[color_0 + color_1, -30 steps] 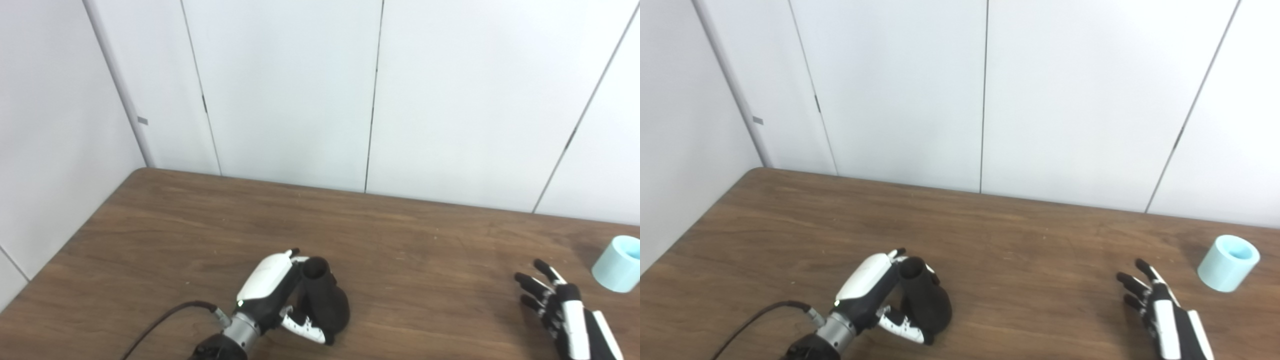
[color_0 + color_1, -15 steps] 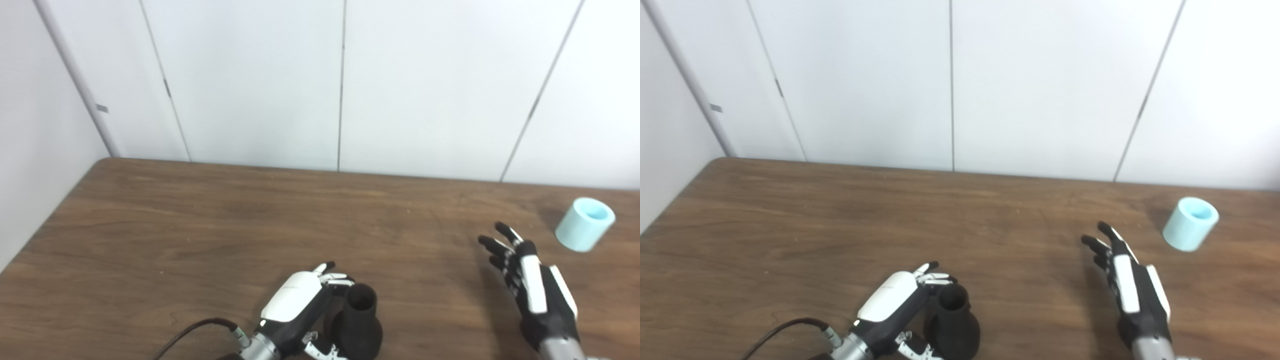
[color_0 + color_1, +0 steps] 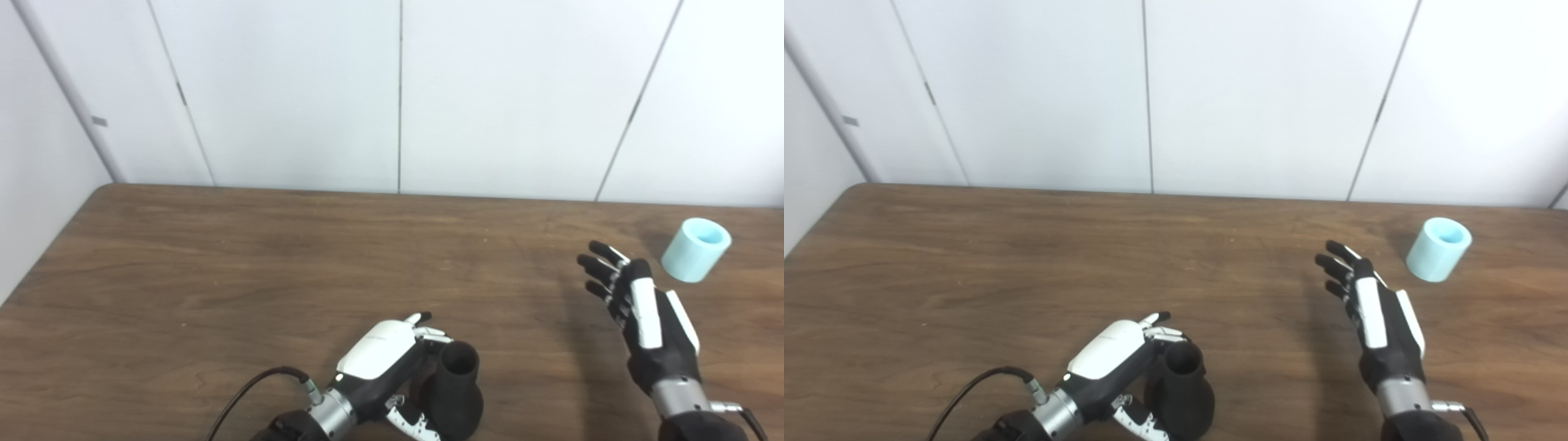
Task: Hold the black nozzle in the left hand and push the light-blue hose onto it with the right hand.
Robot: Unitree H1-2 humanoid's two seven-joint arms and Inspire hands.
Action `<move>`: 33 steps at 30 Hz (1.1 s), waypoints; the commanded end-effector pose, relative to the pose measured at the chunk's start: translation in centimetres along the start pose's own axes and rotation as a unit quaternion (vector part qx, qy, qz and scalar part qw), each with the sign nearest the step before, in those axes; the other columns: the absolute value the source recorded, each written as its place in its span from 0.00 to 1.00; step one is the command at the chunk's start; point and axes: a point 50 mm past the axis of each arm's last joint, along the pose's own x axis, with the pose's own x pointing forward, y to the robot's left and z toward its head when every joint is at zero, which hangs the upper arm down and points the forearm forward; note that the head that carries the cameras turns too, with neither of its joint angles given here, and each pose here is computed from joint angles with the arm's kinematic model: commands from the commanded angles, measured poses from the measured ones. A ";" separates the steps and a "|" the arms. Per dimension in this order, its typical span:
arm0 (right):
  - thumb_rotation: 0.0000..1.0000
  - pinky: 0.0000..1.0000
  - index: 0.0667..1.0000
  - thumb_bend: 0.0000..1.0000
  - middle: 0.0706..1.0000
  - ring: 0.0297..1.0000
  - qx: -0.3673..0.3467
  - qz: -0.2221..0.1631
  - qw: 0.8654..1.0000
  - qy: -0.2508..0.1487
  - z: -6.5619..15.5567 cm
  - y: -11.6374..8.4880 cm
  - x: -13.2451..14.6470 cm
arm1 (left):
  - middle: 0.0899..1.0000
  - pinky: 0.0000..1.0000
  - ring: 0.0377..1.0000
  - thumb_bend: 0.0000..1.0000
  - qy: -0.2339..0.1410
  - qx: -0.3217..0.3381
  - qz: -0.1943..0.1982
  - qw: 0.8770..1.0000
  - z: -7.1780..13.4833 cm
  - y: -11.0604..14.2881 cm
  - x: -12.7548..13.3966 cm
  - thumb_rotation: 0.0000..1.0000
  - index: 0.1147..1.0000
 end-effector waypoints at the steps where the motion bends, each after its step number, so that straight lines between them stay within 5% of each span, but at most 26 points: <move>1: 1.00 0.85 0.83 0.51 0.79 0.89 -0.007 -0.006 0.999 -0.047 2.2 -0.2 0.5 | 0.43 1.00 0.80 0.52 0.034 0.009 -0.052 0.998 -1.6 -1.8 -0.7 0.00 0.43; 8: 1.00 0.82 0.83 0.49 0.77 0.87 -0.041 -0.021 0.996 -0.075 5.0 -1.8 1.2 | 0.43 1.00 0.80 0.52 0.037 0.016 -0.045 0.998 -2.4 -1.8 -1.1 0.00 0.43; 11: 0.76 0.81 0.85 0.48 0.80 0.86 -0.114 -0.029 0.989 -0.094 6.9 -3.6 2.7 | 0.43 1.00 0.79 0.52 0.042 0.012 -0.040 0.998 -2.9 -1.8 -1.2 0.00 0.43; 13: 0.55 0.79 0.84 0.55 0.81 0.84 -0.187 -0.045 0.976 -0.101 8.1 -4.7 3.8 | 0.43 1.00 0.79 0.52 0.044 0.007 -0.035 0.998 -3.2 -1.7 -1.5 0.00 0.42; 17: 0.41 0.78 0.81 0.69 0.81 0.84 -0.320 -0.060 0.939 -0.114 10.8 -6.3 6.3 | 0.46 1.00 0.79 0.52 0.040 0.000 -0.032 0.999 -3.8 -1.5 -1.8 0.00 0.41; 22: 0.32 0.84 0.81 0.71 0.84 0.89 -0.404 -0.060 0.907 -0.106 13.0 -8.2 8.4 | 0.46 1.00 0.79 0.52 0.030 -0.005 -0.030 0.999 -4.5 -1.1 -1.9 0.00 0.41; 29: 0.25 0.94 0.83 0.77 0.86 0.94 -0.538 -0.079 0.837 -0.063 14.3 -10.3 11.9 | 0.45 1.00 0.79 0.52 0.020 -0.001 -0.027 0.999 -5.8 -0.6 -2.2 0.00 0.41; 33: 0.22 0.97 0.82 0.80 0.87 0.96 -0.582 -0.085 0.808 -0.029 14.3 -11.7 14.1 | 0.45 1.00 0.79 0.52 0.018 0.000 -0.028 0.999 -6.4 -0.3 -2.4 0.00 0.41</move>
